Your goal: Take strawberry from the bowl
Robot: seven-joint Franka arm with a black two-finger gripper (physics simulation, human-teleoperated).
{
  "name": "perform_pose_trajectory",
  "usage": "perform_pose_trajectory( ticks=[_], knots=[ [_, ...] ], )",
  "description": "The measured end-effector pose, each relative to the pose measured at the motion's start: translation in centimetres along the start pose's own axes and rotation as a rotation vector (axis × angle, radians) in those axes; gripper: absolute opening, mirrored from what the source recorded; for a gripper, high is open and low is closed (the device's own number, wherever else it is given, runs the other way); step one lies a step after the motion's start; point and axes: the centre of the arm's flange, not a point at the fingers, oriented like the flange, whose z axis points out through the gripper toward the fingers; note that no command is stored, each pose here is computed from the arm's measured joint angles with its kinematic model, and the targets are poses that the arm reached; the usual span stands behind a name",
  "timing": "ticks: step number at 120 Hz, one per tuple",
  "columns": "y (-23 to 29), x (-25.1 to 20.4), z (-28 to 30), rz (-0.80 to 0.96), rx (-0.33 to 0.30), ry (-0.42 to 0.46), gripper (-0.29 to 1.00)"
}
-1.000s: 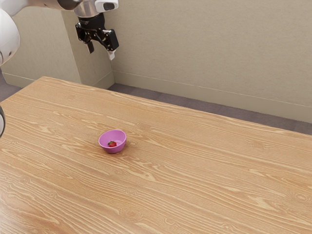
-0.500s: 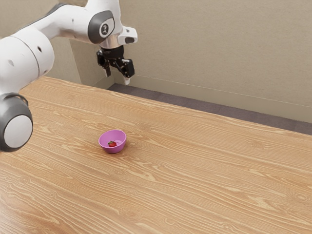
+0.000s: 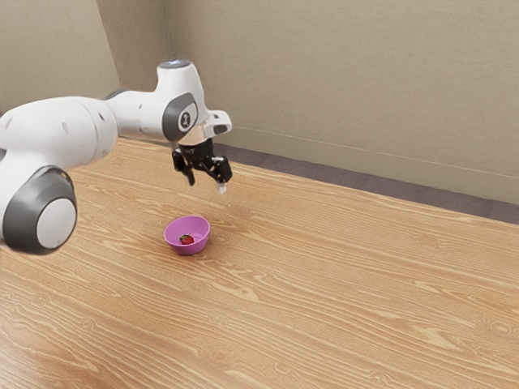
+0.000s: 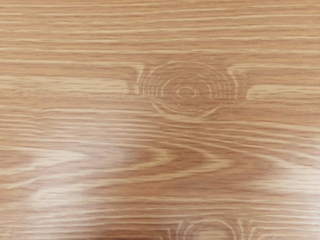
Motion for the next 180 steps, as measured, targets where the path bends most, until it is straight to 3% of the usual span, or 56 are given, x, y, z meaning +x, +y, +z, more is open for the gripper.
perform_pose_trajectory(
  ticks=[20,32,52,81,104,115,146,180],
  knots=[
    [0.0,-0.6,1.0,-0.235,-0.166,0.039,0.7],
    [-0.7,-1.5,3.0,-0.355,-0.203,0.044,0.7],
    [-3.5,-2.3,4.1,-0.525,-0.197,0.035,0.7],
    [-5.0,-4.3,7.4,-0.68,-0.145,-0.063,0.7],
    [-5.2,-5.5,8.9,-0.775,-0.118,-0.113,0.6],
    [-5.7,-5.7,8.4,-0.817,-0.106,-0.115,0.47],
    [-6.1,-6.5,6.9,-0.898,-0.098,-0.121,0.62],
    [-5.5,-6.8,6.5,-0.951,-0.081,-0.125,0.51]
  ],
)
